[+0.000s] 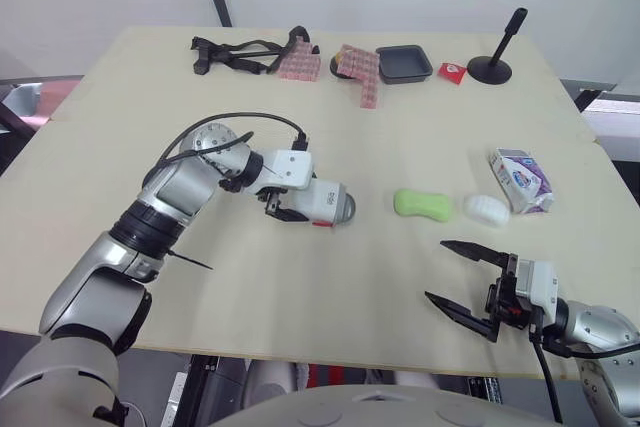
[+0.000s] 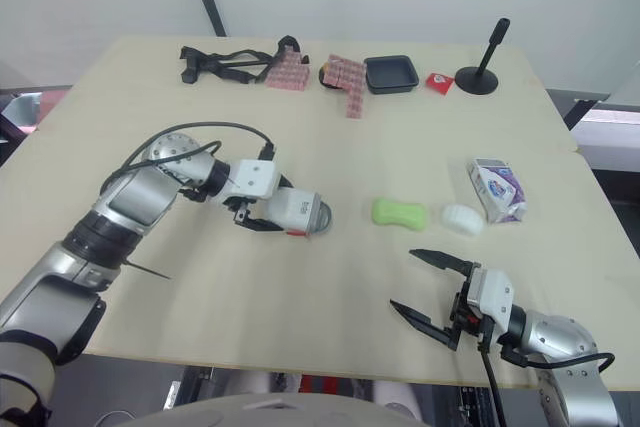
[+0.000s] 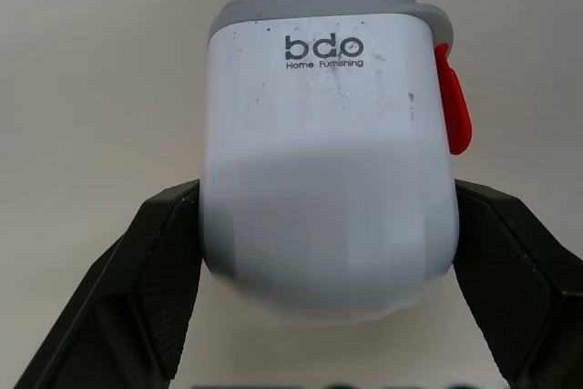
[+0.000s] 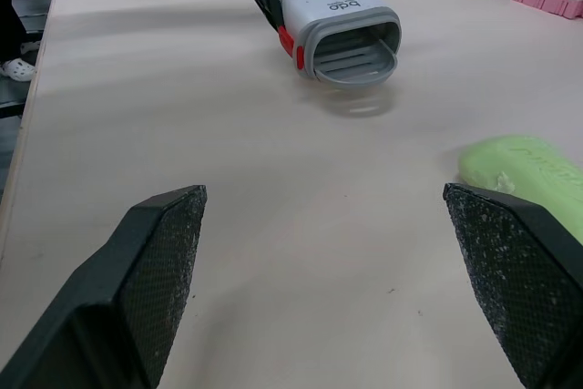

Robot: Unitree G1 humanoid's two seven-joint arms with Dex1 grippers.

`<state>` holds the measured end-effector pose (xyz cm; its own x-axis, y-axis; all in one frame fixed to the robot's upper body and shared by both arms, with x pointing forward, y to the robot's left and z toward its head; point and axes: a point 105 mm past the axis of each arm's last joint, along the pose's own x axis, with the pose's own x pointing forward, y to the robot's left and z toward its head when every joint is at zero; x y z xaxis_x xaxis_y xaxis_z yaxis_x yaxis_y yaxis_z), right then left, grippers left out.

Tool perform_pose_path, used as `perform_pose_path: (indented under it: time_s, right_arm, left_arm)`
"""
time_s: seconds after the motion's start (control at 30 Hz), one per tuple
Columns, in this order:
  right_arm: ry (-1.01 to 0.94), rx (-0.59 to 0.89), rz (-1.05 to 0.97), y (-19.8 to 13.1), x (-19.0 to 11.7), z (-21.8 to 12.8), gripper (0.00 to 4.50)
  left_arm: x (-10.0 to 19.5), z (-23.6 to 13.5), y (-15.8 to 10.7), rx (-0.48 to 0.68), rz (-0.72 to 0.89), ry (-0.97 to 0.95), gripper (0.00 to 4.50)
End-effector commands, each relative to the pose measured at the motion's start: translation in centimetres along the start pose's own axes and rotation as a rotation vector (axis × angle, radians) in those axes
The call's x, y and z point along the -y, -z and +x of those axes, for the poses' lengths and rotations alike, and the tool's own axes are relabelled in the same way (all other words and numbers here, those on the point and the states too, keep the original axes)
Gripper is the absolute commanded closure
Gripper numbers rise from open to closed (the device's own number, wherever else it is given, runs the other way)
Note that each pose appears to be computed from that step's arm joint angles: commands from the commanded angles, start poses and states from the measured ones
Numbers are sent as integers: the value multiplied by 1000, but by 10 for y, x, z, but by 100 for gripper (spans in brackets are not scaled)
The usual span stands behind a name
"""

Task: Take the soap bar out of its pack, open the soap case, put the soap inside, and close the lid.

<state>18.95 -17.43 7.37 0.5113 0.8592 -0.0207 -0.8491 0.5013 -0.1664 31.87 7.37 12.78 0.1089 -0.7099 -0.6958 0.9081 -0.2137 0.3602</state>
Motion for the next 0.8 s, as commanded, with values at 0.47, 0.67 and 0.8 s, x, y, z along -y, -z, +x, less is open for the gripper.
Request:
perform_pose_path:
  time_s: [0.47,0.67,0.8]
  right_arm:
    - [-18,16,-24,-3,-1,-1,2]
    - [-21,18,-27,-5,-2,0,2]
    - [-23,19,-28,-7,-4,0,2]
  left_arm:
    - [-6,-12,-25,-16,17,6,84]
    - [-4,-10,-22,-37,24,20,84]
    - [-3,-11,-20,-45,21,26,84]
